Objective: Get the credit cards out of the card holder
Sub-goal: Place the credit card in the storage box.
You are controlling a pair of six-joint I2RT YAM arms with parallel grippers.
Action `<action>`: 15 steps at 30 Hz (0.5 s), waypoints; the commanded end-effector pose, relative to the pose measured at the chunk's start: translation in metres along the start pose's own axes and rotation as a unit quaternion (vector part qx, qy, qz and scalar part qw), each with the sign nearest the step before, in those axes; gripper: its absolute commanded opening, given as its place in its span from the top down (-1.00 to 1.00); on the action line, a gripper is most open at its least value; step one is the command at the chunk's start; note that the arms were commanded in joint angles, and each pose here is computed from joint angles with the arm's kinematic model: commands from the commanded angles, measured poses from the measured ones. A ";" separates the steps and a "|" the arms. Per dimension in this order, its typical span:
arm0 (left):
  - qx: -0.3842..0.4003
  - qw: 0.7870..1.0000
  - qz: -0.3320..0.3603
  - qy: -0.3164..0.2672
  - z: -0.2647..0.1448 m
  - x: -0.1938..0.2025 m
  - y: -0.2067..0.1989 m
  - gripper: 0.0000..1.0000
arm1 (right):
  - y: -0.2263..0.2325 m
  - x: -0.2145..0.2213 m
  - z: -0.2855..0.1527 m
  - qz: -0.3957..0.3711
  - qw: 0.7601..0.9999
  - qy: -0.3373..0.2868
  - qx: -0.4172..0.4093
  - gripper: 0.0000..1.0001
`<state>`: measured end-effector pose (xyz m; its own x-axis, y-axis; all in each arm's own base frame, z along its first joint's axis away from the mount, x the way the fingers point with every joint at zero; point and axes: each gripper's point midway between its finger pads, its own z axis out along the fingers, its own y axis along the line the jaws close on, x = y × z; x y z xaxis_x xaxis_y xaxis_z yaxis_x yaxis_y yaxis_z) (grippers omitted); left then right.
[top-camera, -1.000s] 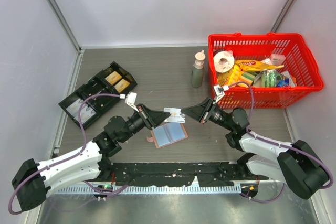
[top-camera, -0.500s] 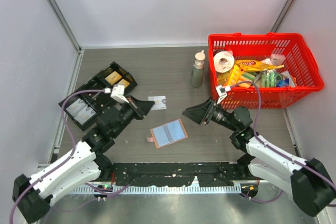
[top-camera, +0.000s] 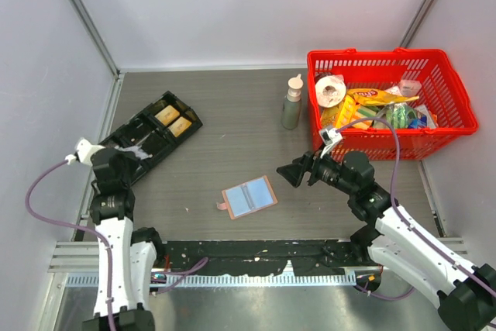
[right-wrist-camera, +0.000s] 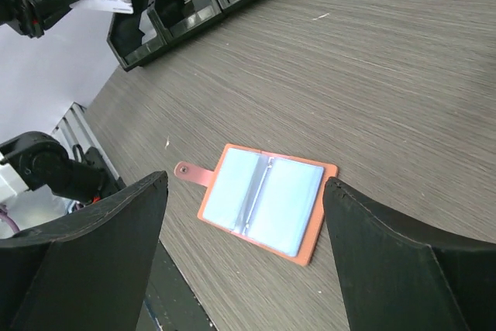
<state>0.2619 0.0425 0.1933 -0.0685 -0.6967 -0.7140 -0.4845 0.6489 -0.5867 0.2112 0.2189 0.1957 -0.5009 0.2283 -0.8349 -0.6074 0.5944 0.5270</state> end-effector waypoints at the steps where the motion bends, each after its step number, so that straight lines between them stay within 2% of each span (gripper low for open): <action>1: -0.093 0.996 0.003 -0.004 0.008 -0.018 0.045 1.00 | 0.002 -0.014 -0.007 -0.036 0.999 -0.023 0.007 -0.71; 8: -0.160 0.986 0.007 -0.039 0.028 -0.041 0.075 1.00 | 0.006 -0.013 -0.015 -0.051 0.998 -0.025 0.006 -0.71; 15: -0.129 0.991 0.013 0.018 0.072 -0.021 0.074 1.00 | 0.010 -0.012 -0.017 -0.060 0.998 -0.027 -0.002 -0.70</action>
<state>0.2572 0.1214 0.1185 -0.1223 -0.7229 -0.6800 -0.7684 0.5026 -0.3961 0.1996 0.2092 0.2005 -0.4422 0.1903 -0.8765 -0.6388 0.6192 0.4567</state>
